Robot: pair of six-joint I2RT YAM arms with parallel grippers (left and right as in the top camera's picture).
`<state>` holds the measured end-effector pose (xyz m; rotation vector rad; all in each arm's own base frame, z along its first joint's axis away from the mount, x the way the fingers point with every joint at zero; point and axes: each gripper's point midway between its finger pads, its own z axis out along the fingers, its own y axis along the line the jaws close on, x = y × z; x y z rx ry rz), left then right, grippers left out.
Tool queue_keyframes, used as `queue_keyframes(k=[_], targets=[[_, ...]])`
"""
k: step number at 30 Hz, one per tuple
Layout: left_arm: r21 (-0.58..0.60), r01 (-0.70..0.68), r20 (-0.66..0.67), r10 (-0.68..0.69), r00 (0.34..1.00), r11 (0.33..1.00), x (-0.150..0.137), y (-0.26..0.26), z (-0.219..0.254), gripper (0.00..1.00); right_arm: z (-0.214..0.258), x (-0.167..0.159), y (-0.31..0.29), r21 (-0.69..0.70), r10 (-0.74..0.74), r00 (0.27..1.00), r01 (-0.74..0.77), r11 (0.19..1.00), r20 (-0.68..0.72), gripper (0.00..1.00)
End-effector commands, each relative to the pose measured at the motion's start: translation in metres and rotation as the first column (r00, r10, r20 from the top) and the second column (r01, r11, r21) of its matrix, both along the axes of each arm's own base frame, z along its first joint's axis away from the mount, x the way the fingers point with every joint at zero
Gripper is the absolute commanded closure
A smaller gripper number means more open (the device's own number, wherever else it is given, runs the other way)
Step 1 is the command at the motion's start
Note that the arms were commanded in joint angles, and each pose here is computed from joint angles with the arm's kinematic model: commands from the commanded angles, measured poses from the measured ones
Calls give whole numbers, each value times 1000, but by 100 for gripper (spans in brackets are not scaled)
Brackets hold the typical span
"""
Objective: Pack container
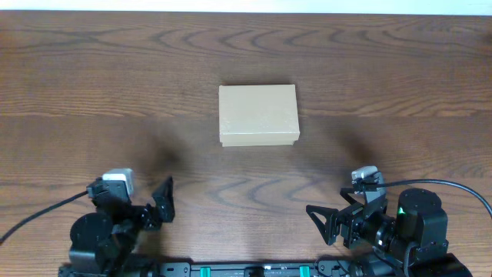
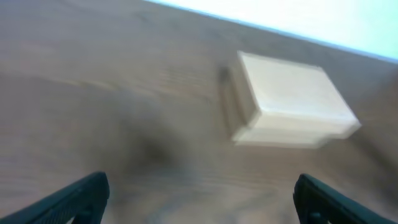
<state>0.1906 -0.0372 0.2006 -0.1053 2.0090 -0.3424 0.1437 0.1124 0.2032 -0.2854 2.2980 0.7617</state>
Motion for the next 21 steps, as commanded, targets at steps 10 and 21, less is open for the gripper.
queue_keyframes(k=[10,21], targets=[[27,-150,105,146,984,988,31,29,-59,5,0,-3,2,10,10,1000,-10,1000,-6,1],[8,-152,161,149,976,988,42,29,-73,5,0,-3,2,10,10,1000,-10,1000,-6,1]])
